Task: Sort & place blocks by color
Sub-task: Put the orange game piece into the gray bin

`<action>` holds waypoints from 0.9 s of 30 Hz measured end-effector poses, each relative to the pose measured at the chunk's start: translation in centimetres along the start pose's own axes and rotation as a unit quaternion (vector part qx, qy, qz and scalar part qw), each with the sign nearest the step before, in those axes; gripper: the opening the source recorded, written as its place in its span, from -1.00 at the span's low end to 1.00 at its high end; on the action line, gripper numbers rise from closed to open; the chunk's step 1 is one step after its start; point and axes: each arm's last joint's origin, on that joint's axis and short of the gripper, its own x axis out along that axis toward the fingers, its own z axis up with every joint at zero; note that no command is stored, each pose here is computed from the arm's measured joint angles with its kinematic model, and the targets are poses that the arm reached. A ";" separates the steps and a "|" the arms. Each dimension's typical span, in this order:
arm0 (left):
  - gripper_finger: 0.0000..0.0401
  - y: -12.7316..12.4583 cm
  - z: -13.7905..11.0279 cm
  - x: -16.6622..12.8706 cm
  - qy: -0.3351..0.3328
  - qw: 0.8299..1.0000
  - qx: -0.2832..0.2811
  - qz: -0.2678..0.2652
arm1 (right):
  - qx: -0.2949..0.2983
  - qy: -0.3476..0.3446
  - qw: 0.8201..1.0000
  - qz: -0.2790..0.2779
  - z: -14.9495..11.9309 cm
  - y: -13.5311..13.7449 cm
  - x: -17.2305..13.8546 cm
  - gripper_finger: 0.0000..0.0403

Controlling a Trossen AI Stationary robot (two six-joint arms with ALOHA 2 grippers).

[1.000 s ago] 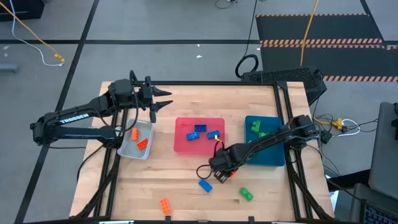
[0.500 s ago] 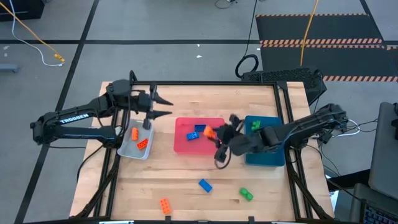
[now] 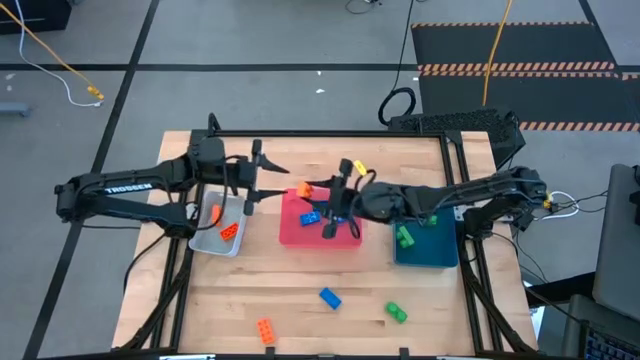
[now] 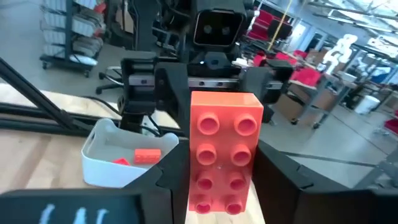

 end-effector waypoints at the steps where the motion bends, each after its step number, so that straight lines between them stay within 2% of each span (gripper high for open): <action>1: 0.27 0.0 0.0 0.2 -0.002 1.000 0.000 0.002 | 0.000 -0.002 1.000 0.003 -0.2 -0.2 0.3 -0.37; 6: 0.53 -0.1 -0.2 1.1 -0.002 1.000 -0.007 -0.006 | -0.006 -0.019 1.000 0.011 -0.7 -0.6 1.5 -0.37; 11: 0.66 -0.4 0.0 1.9 -0.020 1.000 -0.010 -0.015 | -0.012 -0.030 0.999 0.021 -0.9 -0.9 2.1 -0.37; 22: 0.68 -0.5 0.0 3.6 -0.051 0.998 -0.021 -0.017 | -0.001 -0.046 0.998 0.032 -0.7 -1.2 2.1 -0.37; 27: 0.53 -0.5 0.0 3.7 -0.056 0.998 -0.026 -0.016 | 0.004 -0.037 0.999 0.034 -1.2 -1.0 2.1 -0.37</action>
